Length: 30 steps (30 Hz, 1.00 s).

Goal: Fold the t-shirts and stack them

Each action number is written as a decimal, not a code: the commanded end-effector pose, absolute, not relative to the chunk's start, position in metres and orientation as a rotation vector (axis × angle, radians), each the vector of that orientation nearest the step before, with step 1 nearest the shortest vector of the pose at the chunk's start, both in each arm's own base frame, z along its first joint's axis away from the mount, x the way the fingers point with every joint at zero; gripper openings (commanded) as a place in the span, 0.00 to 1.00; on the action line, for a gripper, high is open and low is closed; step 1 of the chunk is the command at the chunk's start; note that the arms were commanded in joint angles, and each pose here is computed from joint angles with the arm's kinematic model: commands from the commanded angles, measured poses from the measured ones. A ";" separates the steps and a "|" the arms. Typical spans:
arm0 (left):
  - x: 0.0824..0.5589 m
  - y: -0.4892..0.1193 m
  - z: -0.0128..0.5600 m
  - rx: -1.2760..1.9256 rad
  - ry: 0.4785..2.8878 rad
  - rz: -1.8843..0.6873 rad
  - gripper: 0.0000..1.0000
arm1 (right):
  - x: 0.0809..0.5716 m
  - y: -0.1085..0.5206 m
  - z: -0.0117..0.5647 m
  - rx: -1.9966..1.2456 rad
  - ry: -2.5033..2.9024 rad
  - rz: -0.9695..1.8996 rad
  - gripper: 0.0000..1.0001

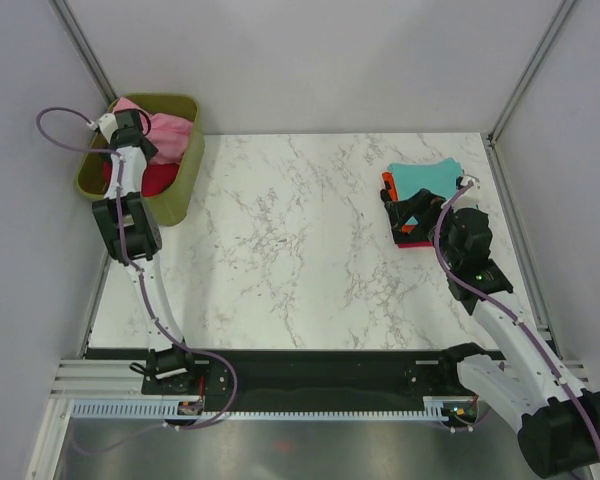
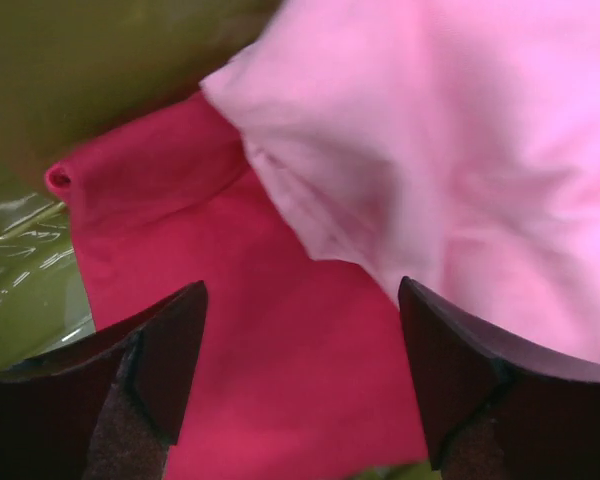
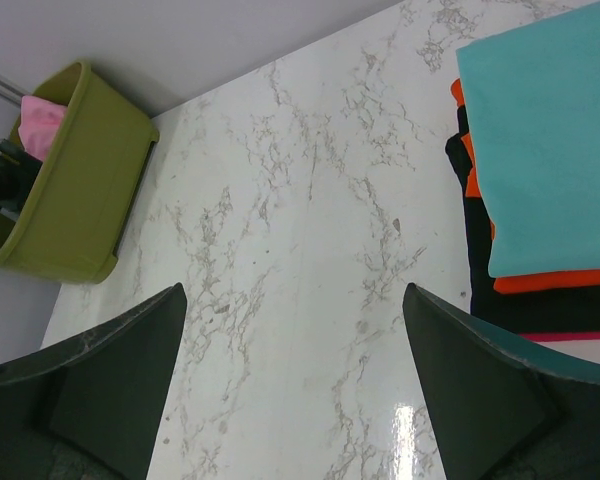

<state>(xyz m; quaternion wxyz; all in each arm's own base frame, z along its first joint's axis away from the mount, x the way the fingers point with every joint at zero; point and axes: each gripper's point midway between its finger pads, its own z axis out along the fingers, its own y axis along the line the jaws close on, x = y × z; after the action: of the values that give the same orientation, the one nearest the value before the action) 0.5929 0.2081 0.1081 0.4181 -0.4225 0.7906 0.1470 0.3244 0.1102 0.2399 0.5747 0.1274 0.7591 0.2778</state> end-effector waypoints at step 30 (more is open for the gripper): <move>0.583 0.141 0.331 -0.839 1.669 0.207 0.83 | 0.330 0.112 0.245 0.299 1.758 0.663 0.98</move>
<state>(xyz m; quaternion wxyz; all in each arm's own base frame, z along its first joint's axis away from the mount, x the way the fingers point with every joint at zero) 0.5692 0.1265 0.3867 0.6323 -0.3618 0.6842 0.0346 0.3264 0.1109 0.2337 0.5676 0.1313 0.7640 0.2773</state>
